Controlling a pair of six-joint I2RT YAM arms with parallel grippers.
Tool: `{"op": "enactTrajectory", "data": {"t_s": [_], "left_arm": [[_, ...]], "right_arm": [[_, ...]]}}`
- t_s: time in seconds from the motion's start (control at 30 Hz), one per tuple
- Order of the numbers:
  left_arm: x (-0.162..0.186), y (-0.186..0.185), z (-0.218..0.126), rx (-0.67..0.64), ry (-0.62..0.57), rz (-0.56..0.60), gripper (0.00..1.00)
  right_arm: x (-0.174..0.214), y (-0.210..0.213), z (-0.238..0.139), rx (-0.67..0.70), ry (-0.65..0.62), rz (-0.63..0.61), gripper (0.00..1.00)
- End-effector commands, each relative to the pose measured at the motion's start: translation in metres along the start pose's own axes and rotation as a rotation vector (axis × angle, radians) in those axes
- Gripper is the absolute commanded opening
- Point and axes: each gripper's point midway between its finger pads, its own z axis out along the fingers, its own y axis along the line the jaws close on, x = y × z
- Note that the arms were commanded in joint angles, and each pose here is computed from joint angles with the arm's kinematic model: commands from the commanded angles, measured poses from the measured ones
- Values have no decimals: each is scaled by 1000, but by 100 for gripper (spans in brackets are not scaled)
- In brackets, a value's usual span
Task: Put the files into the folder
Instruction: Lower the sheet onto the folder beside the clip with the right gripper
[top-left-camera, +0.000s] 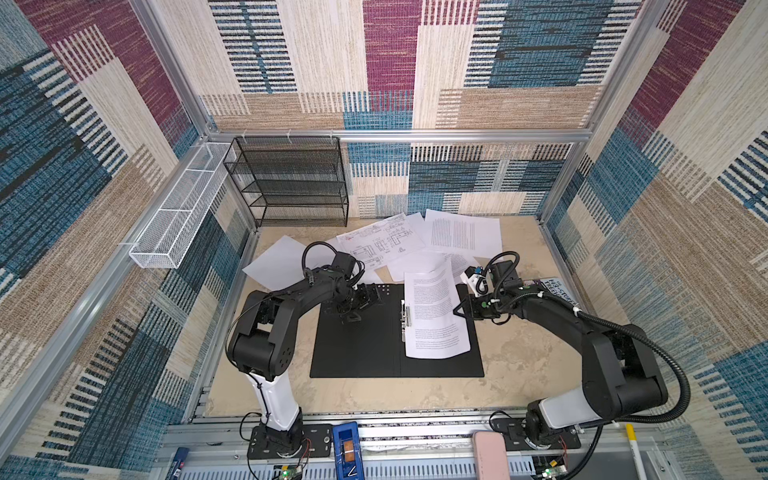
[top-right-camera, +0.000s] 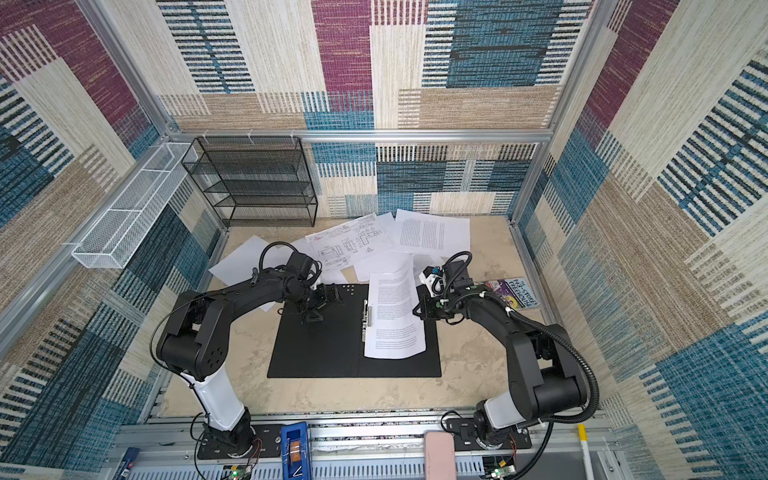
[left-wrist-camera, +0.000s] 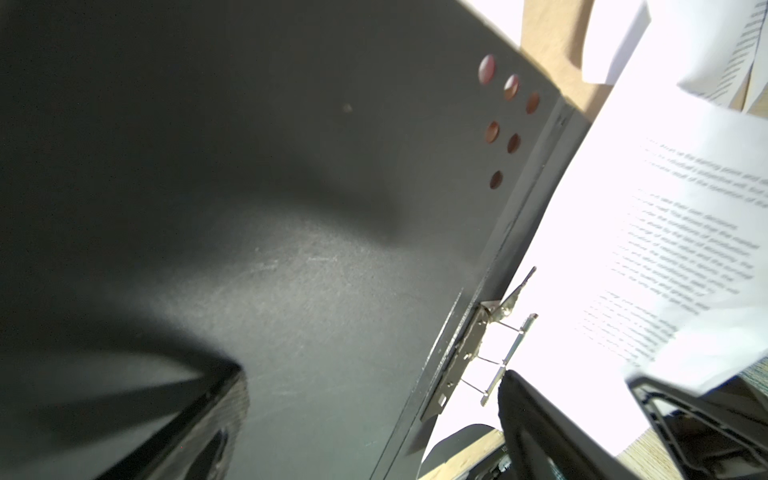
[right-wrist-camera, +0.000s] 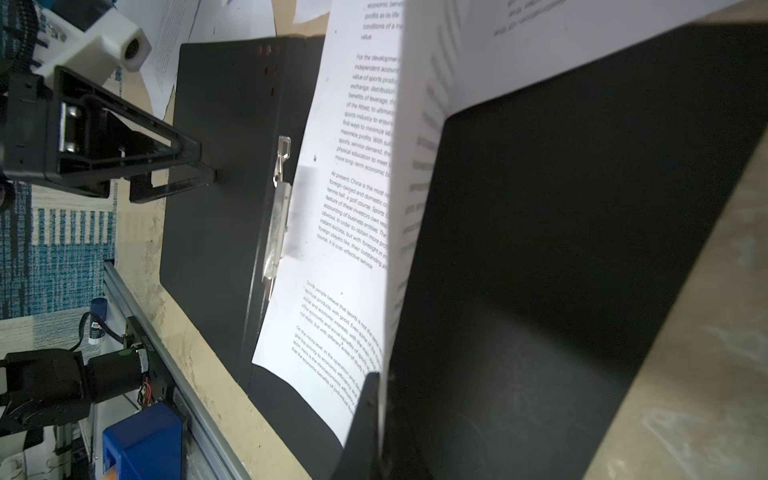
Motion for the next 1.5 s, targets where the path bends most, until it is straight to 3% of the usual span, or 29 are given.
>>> {"op": "enactTrajectory", "data": {"t_s": [0.0, 0.47, 0.63, 1.47], "left_arm": [[15, 81, 11, -342, 27, -44, 99], [15, 79, 12, -337, 35, -46, 99], [14, 79, 12, -336, 36, -50, 99], [16, 80, 19, -315, 48, -63, 100]], "right_arm": [[-2, 5, 1, -28, -12, -27, 0], [14, 4, -7, 2, 15, -3, 0], [17, 21, -16, -56, -13, 19, 0], [29, 1, -10, 81, 46, 46, 0]]}}
